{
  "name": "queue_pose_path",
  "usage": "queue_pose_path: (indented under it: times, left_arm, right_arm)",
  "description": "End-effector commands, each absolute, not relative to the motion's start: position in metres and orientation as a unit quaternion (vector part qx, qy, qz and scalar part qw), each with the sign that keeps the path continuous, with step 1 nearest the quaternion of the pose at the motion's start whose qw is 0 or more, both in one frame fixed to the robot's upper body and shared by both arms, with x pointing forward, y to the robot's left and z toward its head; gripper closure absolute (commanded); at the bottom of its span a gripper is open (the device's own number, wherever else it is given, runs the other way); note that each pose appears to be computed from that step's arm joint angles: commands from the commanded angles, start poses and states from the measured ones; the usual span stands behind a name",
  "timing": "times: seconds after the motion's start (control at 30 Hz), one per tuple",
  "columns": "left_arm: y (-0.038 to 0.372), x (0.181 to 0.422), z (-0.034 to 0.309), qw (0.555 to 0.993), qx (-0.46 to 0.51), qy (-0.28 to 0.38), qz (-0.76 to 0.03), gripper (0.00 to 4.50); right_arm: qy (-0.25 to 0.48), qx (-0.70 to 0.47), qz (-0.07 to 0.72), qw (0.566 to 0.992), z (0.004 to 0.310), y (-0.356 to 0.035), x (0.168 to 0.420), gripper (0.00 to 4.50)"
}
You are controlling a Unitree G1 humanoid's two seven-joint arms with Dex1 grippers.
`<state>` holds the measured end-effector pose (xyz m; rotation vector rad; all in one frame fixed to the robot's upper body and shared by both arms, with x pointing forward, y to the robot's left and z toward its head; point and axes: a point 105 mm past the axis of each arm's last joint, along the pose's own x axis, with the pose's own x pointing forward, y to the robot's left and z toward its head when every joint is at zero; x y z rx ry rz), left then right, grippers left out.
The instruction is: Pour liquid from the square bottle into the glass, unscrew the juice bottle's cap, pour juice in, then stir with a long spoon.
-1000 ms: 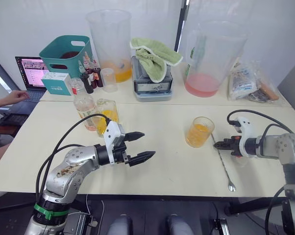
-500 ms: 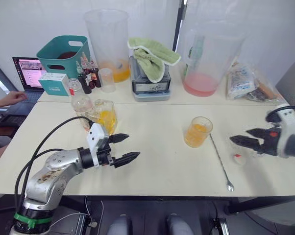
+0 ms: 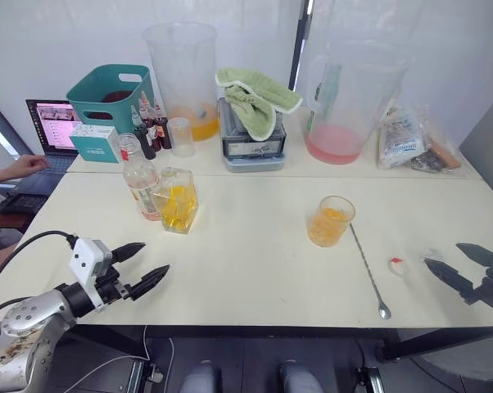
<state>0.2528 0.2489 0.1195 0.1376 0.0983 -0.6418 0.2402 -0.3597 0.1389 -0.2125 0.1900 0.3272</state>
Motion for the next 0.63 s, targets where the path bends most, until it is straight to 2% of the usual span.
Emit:
queue_pose_path:
  times: [0.03, 0.17, 0.63]
  left_arm:
    - [0.268, 0.251, 0.12, 0.953, 0.09, 0.043, -0.285, 0.0]
    - [0.279, 0.25, 0.112, 0.958, 0.093, 0.053, -0.267, 0.0]
    - [0.272, 0.257, 0.107, 0.952, 0.105, 0.061, -0.28, 0.0]
  right_arm:
    - [0.081, -0.137, 0.156, 0.975, 0.144, -0.371, 0.242, 0.04]
    - [0.087, -0.136, 0.151, 0.975, 0.137, -0.38, 0.242, 0.04]
    - [0.087, -0.139, 0.155, 0.974, 0.141, -0.38, 0.239, 0.04]
